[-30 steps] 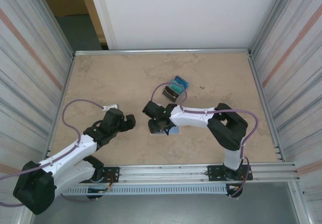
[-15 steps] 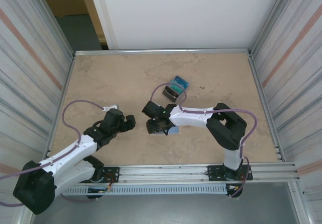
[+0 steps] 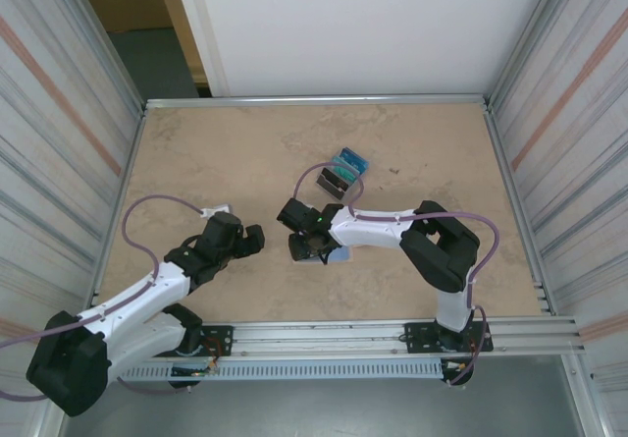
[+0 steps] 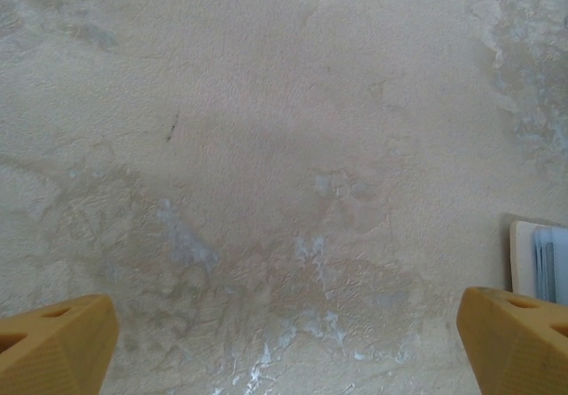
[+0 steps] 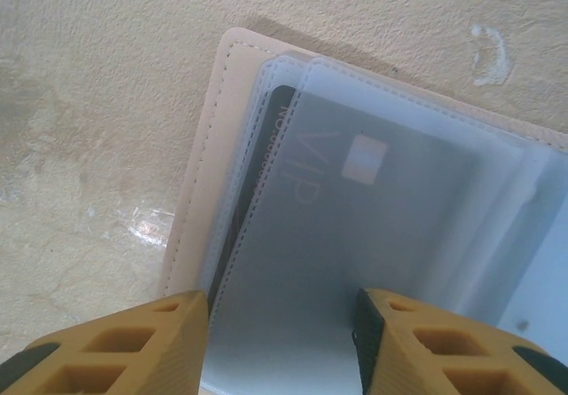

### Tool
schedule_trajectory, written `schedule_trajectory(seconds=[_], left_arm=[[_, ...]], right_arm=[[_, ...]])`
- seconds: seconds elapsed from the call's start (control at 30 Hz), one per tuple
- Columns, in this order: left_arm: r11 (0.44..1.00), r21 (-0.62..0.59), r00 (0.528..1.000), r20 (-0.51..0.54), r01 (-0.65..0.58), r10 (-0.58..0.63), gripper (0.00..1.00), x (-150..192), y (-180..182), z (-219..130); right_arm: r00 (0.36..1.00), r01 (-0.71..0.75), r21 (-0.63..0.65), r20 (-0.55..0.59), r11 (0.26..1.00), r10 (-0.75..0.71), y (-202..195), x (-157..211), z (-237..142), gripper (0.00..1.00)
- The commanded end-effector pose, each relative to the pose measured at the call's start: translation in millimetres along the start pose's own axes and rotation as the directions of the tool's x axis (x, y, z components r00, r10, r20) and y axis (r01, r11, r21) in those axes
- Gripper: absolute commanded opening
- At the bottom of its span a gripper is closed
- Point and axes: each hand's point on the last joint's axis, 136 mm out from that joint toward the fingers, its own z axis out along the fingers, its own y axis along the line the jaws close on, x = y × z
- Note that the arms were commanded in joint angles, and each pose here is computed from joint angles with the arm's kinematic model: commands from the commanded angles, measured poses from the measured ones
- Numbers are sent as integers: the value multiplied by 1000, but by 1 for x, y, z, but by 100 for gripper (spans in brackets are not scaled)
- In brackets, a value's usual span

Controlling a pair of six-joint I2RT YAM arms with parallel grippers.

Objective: Take the credit cards out of the card holder

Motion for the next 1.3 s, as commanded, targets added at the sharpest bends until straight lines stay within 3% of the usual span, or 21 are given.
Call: schedule_trajectory(seconds=[0.0, 0.23, 0.83, 1.13, 1.27], left_arm=[[1000, -4, 1000, -6, 12, -12, 99, 0, 2, 1], [1000, -4, 1000, 0, 13, -13, 99, -1, 2, -1], [998, 49, 999, 26, -40, 39, 99, -17, -14, -9], [997, 63, 999, 35, -43, 41, 99, -19, -17, -12], [996, 71, 998, 42, -54, 51, 99, -21, -21, -14]], right_arm=[[998, -4, 57, -63, 998, 8, -13, 23, 15, 46], [997, 4, 91, -79, 996, 4, -19, 29, 21, 45], [999, -19, 21, 27, 1000, 19, -6, 3, -10, 15], [998, -42, -51, 37, 998, 44, 2, 7, -24, 13], [998, -47, -17, 46, 999, 47, -5, 8, -26, 14]])
